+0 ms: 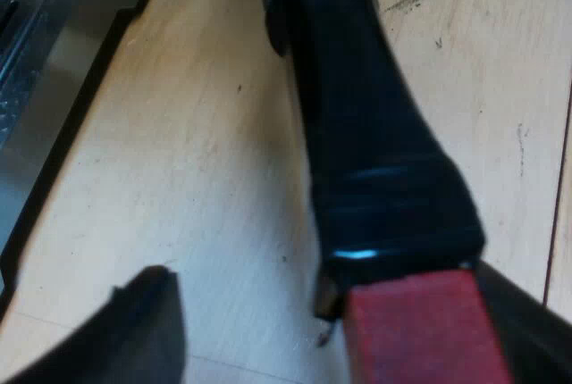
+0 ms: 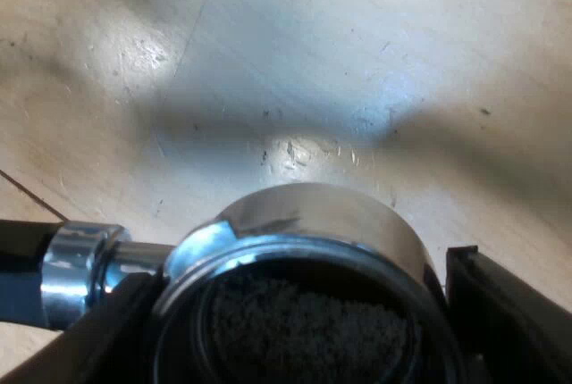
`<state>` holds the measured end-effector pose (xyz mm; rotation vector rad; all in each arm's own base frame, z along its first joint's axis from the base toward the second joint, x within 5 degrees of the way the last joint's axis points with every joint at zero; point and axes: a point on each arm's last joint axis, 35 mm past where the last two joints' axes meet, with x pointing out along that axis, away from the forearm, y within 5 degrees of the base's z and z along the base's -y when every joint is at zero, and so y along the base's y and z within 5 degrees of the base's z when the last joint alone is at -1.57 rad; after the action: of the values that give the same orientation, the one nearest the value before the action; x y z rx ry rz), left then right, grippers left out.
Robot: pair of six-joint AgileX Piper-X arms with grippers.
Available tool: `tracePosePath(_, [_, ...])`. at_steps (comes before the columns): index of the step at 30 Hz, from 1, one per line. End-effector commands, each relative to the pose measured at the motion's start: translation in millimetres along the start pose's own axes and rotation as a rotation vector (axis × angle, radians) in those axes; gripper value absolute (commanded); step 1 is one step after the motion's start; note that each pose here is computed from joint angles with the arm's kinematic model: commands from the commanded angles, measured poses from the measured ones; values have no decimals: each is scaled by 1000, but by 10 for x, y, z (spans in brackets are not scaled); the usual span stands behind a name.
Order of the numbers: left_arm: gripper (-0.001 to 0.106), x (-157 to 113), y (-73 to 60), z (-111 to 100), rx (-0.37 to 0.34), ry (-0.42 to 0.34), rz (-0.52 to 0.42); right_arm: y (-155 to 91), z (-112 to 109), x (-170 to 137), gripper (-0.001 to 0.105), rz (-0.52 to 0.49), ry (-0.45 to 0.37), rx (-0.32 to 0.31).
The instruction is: Put the handle in the coffee machine
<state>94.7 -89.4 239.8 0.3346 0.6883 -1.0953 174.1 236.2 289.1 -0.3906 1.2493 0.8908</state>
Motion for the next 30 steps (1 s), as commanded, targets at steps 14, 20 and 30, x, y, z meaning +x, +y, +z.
tracePosePath(14, [0, -1, -7, 10, 8, -1, -10, 17, 34, -93, 0, 23, -38, -15])
tracePosePath(20, [0, -1, -7, 10, 8, -1, -10, 17, 34, -93, 0, 23, -38, -15])
tracePosePath(30, [0, -1, -7, 10, 8, -1, -10, 17, 34, -93, 12, 23, -38, -15])
